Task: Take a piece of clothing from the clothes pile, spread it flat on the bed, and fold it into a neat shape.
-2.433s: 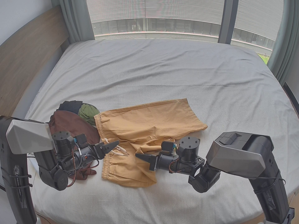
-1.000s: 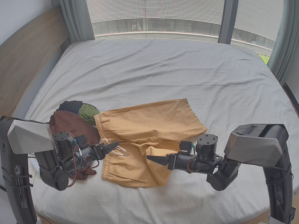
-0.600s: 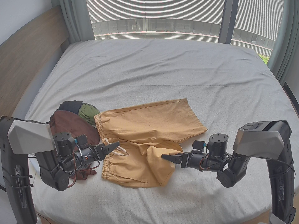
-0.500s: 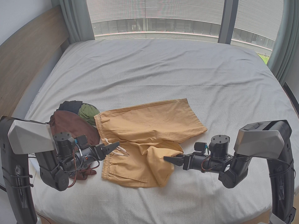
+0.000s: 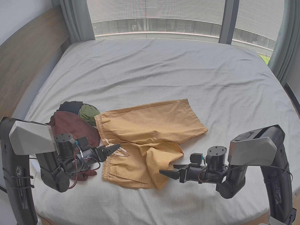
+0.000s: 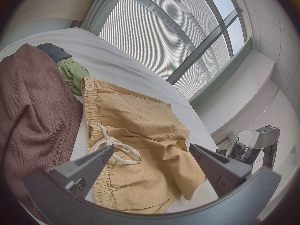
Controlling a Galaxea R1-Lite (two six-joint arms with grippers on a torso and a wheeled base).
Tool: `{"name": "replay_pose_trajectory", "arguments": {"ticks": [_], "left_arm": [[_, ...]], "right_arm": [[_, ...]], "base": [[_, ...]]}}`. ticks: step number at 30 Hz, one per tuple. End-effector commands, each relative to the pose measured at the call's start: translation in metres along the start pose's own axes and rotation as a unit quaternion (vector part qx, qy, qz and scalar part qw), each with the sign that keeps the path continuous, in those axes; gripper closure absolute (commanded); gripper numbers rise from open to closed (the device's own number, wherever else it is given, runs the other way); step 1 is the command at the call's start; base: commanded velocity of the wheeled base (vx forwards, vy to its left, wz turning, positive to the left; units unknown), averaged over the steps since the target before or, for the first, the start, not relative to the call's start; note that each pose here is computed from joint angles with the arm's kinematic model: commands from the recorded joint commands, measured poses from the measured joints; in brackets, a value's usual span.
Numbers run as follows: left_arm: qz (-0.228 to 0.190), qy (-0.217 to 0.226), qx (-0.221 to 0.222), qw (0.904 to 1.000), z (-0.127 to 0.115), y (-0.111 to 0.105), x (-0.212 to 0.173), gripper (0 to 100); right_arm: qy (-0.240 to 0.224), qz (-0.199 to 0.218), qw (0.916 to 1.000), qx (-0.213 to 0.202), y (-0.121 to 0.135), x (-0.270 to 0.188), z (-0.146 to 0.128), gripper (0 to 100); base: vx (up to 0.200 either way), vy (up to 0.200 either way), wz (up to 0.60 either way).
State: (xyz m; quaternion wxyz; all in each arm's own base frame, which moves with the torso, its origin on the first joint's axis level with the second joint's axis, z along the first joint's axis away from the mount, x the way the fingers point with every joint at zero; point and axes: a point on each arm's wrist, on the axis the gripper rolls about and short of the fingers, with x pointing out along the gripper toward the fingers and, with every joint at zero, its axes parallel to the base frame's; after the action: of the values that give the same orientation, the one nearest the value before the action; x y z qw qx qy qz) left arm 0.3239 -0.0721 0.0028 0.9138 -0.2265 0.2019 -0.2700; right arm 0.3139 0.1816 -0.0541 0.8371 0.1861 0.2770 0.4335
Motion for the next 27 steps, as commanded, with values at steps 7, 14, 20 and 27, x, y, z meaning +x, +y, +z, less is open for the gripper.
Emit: {"name": "replay_pose_trajectory", "arguments": {"ticks": [7,14,20,27], "left_arm": [[0.001,0.002,-0.001,1.0,-0.002,0.001,0.001,0],[0.001,0.004,-0.002,1.0,-0.003,0.002,0.001,0],[0.001,0.004,-0.002,1.0,-0.003,0.002,0.001,0],[0.001,0.004,-0.002,1.0,-0.003,0.002,0.001,0]], "right_arm": [[0.022,0.029,0.9993,-0.011,0.025,0.008,-0.01,0],[0.019,0.036,0.9991,-0.014,0.029,0.011,-0.008,0],[0.018,0.044,0.9988,-0.016,0.046,0.002,-0.002,100],[0.023,0.076,0.9967,-0.017,0.077,-0.001,0.002,100]], "base": [[0.0,0.0,0.0],[0.0,0.0,0.0],[0.0,0.0,0.0],[0.0,0.0,0.0]]}}
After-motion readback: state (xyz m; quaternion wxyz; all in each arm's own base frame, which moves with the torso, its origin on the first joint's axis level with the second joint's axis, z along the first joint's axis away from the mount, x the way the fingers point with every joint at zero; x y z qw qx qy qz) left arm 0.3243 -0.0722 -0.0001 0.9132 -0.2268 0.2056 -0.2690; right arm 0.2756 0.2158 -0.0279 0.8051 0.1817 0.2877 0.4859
